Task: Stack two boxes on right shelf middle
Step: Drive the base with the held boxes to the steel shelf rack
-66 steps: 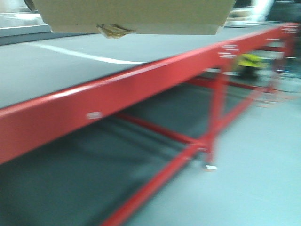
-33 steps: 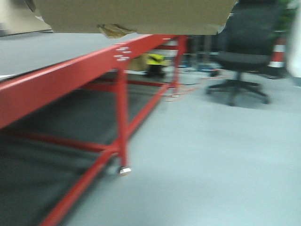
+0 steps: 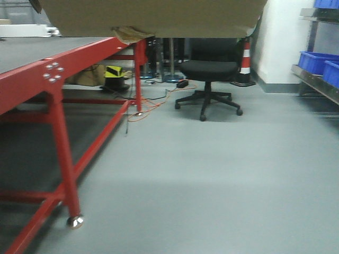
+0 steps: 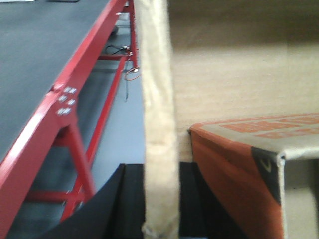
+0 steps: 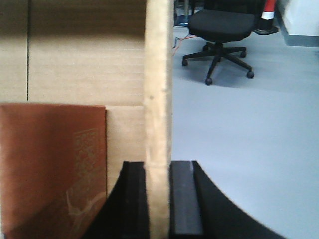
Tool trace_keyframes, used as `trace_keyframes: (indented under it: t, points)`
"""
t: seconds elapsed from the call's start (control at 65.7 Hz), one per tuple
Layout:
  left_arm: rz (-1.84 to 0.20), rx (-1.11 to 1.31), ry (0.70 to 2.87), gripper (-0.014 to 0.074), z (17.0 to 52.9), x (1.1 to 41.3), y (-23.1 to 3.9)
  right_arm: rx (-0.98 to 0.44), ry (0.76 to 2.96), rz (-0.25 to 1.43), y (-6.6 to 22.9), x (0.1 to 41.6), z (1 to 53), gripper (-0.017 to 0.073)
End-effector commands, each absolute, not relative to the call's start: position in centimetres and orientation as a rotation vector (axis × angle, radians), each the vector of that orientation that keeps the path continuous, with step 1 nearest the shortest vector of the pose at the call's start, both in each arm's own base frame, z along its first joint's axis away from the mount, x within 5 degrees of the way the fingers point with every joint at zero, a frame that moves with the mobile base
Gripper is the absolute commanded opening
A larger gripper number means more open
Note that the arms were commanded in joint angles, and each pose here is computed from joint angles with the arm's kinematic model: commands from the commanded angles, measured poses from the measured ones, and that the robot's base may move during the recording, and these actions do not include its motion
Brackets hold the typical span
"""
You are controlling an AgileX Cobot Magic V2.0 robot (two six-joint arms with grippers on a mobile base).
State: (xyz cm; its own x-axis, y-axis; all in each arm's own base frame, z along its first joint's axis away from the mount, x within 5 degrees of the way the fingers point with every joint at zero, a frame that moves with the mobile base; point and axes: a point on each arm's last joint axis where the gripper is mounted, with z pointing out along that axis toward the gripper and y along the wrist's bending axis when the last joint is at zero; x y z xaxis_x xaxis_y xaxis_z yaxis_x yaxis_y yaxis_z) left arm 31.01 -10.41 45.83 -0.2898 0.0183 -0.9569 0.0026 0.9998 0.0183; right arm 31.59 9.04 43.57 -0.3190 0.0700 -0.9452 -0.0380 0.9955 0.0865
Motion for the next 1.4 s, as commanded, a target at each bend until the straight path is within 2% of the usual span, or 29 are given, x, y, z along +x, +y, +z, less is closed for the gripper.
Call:
trace_keyframes:
  t: [0.0, 1.384]
  points:
    - [-0.007, 0.039, 1.804, -0.0111, 46.92, 30.56, -10.47, -0.004, 1.824, 0.118, 8.99, 31.35, 44.63, -0.0167]
    - [-0.007, 0.039, 1.804, -0.0111, 46.92, 30.56, -10.47, -0.004, 1.824, 0.118, 8.99, 31.35, 44.63, -0.0167]
